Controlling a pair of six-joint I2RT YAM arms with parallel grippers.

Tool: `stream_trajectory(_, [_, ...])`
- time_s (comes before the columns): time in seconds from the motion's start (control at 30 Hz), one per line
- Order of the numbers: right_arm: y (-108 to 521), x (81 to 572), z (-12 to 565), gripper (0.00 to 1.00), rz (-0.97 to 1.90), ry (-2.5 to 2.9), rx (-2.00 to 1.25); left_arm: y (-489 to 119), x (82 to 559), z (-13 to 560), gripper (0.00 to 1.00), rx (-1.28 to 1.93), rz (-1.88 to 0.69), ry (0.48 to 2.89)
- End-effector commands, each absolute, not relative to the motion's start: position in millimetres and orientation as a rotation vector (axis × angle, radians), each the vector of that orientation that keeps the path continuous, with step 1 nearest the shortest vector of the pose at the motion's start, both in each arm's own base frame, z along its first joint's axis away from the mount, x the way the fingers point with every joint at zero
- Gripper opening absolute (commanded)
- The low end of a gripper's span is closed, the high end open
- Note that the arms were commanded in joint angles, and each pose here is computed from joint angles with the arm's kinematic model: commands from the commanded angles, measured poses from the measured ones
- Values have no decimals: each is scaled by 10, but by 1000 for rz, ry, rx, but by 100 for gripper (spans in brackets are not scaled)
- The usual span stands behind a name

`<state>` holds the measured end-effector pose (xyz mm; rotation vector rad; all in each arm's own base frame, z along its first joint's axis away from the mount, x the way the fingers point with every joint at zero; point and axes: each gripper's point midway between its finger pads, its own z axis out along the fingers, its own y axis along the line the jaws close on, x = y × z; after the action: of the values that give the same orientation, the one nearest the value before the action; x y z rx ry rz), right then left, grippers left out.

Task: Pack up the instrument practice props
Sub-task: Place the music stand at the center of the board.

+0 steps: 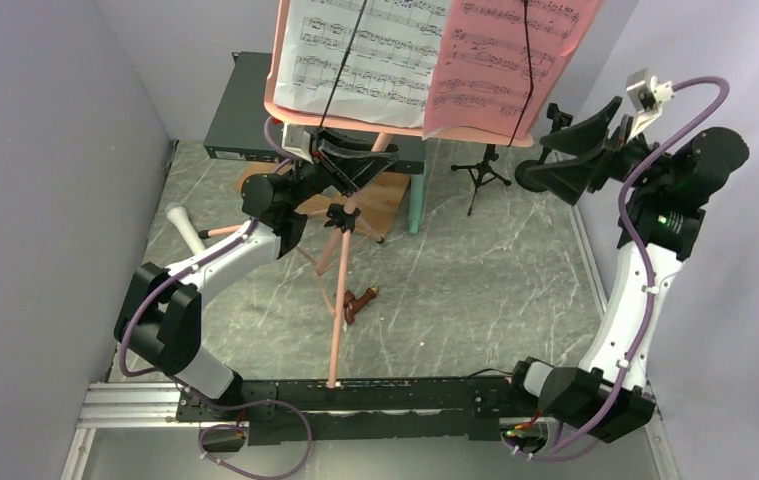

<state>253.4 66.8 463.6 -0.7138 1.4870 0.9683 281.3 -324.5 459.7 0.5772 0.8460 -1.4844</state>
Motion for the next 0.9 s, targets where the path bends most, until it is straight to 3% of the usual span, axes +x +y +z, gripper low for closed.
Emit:
stream_trajectory(0.0, [791, 2495, 5099, 99, 971, 1445, -744, -2711, 2179, 5607, 0, 521, -1440, 394])
stream_trajectory(0.4, [899, 2731, 5352, 95, 1082, 1423, -661, -2653, 2064, 5646, 0, 534, -1438, 379])
stream_trajectory(0.87, [696, 2606, 5328, 92, 985, 1462, -663, -2605, 2026, 5667, 0, 525, -1408, 383])
